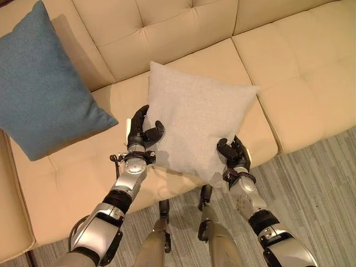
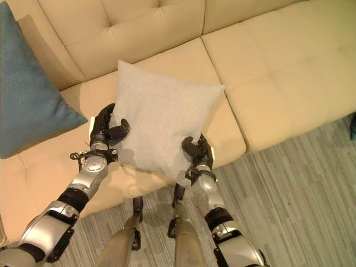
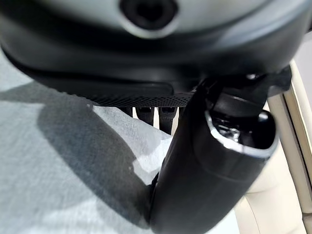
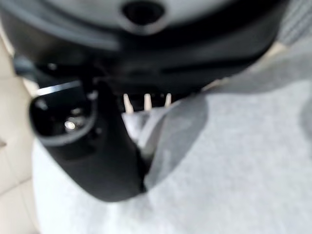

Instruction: Pick up all the scattered cushions and arrange them neatly on the sofa.

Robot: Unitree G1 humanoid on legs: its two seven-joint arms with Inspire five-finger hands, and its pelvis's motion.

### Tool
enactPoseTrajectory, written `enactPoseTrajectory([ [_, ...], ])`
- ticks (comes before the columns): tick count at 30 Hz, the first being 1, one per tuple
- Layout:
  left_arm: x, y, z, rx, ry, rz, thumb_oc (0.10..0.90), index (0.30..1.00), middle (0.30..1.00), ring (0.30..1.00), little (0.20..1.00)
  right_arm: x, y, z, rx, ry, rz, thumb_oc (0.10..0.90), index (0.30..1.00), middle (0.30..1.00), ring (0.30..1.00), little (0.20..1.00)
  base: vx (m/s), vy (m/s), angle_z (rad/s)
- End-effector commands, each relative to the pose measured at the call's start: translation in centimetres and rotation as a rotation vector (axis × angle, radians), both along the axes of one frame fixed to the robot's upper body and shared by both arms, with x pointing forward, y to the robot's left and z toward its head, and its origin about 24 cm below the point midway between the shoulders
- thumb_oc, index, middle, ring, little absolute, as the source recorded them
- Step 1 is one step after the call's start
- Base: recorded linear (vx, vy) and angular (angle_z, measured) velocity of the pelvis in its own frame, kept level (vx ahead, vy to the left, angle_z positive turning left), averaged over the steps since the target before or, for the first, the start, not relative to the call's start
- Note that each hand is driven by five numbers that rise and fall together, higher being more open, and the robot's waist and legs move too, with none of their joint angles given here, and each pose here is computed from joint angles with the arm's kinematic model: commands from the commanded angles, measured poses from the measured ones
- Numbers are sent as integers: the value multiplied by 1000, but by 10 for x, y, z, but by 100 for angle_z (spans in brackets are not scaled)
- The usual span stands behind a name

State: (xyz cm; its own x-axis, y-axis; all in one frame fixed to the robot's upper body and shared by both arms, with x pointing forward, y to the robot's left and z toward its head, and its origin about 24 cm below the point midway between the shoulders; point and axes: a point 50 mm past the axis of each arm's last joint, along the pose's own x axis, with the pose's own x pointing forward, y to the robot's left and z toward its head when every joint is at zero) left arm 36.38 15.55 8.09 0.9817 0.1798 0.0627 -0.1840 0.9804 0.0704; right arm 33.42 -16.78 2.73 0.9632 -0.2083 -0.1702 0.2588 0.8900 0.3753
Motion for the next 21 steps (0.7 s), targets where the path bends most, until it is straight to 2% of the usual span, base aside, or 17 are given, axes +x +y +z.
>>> enactPoseTrajectory([
  [1,-5,-34,1,1,-39,-179,400,300,300,300,300,7,58,44,83,-243,209,400,300,300,300,300,0,0,0],
  [9,-29,-34,-9,-138,-61,-209,400,300,300,300,300,-16,46,26,13,-226,229,400,300,300,300,300,41,6,1],
  [17,-90,-15,-42,-243,-2,-256,400,300,300,300,300,-66,11,0,-115,-179,225,400,300,300,300,300,101,46,-15],
  [21,-107,-13,-51,-266,33,-277,400,300,300,300,300,-81,2,-1,-188,-177,225,400,300,300,300,300,53,67,-27],
])
